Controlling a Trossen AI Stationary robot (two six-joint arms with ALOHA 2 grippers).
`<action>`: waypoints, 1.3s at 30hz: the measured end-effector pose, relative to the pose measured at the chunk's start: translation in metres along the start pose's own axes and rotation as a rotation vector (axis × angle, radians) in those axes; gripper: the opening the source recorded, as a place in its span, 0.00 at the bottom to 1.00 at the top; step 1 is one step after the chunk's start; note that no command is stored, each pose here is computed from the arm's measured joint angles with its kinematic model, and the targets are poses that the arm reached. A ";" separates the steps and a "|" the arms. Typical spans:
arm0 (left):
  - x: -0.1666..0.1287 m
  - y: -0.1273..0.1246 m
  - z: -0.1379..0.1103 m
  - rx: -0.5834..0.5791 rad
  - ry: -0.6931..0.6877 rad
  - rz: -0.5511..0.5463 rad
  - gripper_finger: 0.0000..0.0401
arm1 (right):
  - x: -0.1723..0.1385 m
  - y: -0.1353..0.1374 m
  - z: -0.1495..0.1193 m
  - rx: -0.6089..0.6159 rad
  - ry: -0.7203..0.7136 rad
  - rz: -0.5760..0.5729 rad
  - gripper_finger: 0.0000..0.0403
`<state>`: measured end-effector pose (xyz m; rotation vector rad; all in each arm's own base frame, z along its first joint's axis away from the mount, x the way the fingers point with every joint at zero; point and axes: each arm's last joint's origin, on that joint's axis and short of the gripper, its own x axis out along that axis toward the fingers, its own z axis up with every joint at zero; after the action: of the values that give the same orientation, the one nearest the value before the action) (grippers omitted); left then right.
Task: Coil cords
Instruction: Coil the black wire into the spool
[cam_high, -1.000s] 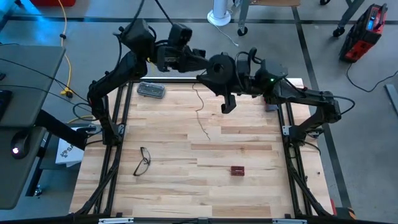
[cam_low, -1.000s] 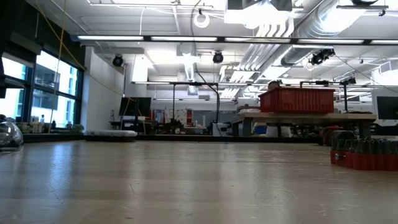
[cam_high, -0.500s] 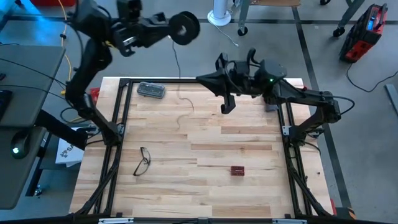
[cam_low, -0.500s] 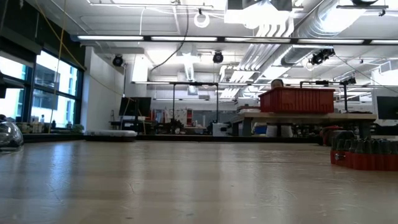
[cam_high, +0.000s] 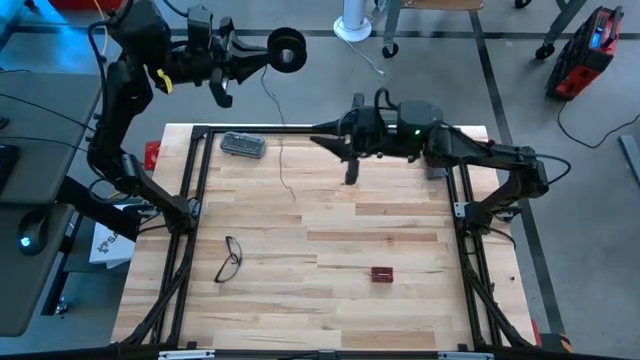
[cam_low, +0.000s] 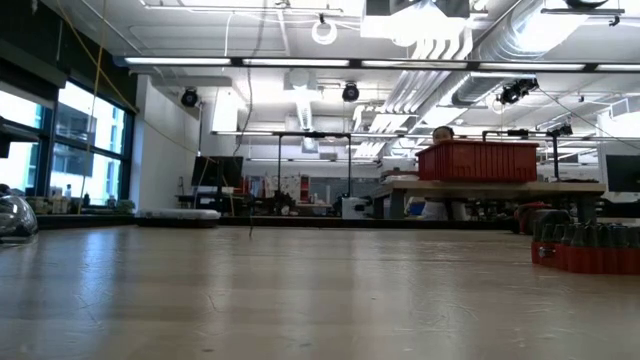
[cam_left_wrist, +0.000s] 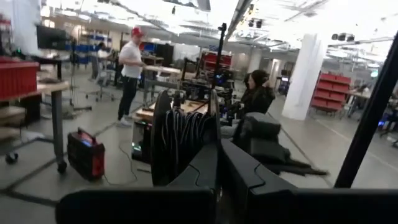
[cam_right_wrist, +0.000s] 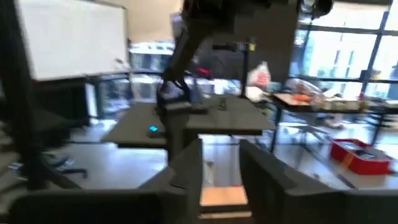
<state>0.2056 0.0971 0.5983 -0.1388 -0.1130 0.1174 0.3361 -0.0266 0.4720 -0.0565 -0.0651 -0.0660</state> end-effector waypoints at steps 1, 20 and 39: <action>0.001 -0.001 0.000 0.017 -0.006 -0.004 0.00 | 0.002 0.001 -0.002 -0.014 0.008 -0.023 0.25; 0.010 -0.031 0.007 0.073 -0.136 -0.061 0.00 | 0.061 -0.007 -0.051 -0.118 0.003 -0.252 0.52; 0.011 -0.031 0.009 0.076 -0.160 -0.049 0.00 | 0.065 -0.009 -0.047 0.008 -0.107 -0.231 0.29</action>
<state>0.2191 0.0688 0.6128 -0.0503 -0.2706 0.0837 0.4031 -0.0429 0.4298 -0.0442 -0.1786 -0.2939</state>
